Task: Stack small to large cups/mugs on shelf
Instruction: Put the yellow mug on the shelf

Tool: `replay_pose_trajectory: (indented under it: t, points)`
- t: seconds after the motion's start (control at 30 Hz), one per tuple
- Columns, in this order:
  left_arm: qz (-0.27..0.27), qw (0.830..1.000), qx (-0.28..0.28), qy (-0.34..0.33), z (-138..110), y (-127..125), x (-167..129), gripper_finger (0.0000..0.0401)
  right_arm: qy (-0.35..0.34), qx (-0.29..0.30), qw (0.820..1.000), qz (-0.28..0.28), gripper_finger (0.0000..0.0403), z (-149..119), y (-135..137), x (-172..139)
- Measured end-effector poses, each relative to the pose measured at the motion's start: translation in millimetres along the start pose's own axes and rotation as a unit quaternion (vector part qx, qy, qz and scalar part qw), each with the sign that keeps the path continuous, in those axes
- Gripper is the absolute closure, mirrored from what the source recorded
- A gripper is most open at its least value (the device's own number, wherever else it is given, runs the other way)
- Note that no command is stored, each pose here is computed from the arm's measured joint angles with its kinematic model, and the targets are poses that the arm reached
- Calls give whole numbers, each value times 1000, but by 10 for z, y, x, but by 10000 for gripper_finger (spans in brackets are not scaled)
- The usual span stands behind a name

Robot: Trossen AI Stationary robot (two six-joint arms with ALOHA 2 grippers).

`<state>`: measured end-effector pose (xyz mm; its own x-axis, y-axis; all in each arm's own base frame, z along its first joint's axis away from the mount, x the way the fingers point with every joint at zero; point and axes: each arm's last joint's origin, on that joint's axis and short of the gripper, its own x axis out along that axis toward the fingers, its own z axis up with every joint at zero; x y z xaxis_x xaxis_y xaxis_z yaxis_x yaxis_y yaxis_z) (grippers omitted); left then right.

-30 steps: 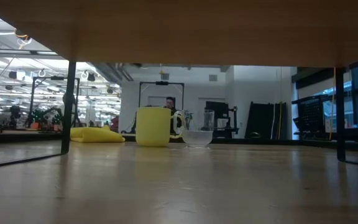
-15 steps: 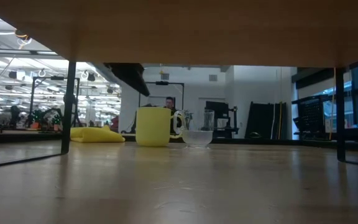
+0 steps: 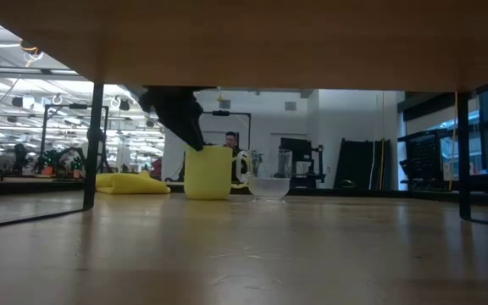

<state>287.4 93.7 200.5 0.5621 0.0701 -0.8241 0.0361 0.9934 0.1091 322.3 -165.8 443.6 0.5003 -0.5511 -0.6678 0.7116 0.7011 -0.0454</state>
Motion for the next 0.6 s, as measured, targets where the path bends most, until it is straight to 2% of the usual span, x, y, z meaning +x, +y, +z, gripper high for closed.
replay_pose_trajectory:
  t: [0.1,0.27,0.43,0.6]
  points:
    - [0,1000,7,17,-28,0,75,302,-25,8,1000,-1,267,41,-54,-142]
    - [2,999,17,30,-50,1,141,302,5,-3,1000,-2,267,-9,-6,13]
    - [28,999,22,40,-54,15,150,302,-17,-3,1000,-2,267,29,-41,-95]
    - [44,996,52,50,-50,-4,152,339,-6,-8,1000,-1,267,9,-20,-52]
